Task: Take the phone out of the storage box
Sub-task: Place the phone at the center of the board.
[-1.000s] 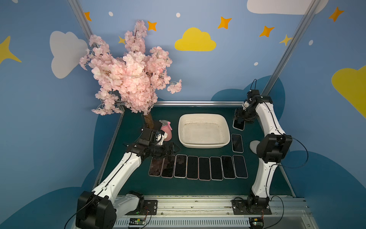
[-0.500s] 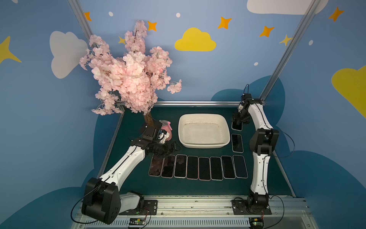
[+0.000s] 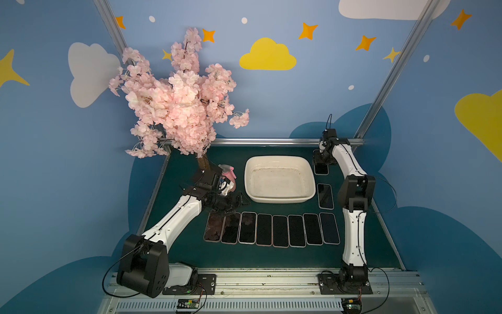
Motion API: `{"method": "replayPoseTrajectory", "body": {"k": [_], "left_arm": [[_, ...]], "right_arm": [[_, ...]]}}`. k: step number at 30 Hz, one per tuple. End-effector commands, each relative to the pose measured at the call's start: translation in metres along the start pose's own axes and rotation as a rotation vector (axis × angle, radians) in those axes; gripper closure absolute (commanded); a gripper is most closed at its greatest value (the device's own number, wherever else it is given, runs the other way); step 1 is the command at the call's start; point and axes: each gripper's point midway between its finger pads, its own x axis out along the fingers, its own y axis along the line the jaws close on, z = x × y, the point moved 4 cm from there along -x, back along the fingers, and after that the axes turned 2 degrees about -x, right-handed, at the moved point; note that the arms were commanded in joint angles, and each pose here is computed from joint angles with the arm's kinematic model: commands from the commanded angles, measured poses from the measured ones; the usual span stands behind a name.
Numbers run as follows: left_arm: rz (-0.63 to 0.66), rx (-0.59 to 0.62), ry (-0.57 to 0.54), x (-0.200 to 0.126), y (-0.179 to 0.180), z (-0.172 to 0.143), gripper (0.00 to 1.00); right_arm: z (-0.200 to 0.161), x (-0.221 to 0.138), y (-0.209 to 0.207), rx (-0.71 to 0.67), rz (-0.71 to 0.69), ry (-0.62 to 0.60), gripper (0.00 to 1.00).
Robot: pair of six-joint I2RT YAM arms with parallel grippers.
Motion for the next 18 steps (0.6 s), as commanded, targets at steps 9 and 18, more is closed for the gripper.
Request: {"method": "replayPoseTrajectory", "body": {"k": [9,18], "left_arm": [[0.004,-0.024,0.000,-0.002,-0.002,0.003,0.01],[-0.006,-0.046,-0.007,0.001,-0.003,0.004,0.01]], "right_arm": [[-0.007,0.038,-0.007,0.005,-0.009,0.021,0.31],[-0.034,0.052,-0.014,0.022,0.021,0.112,0.30]]}}
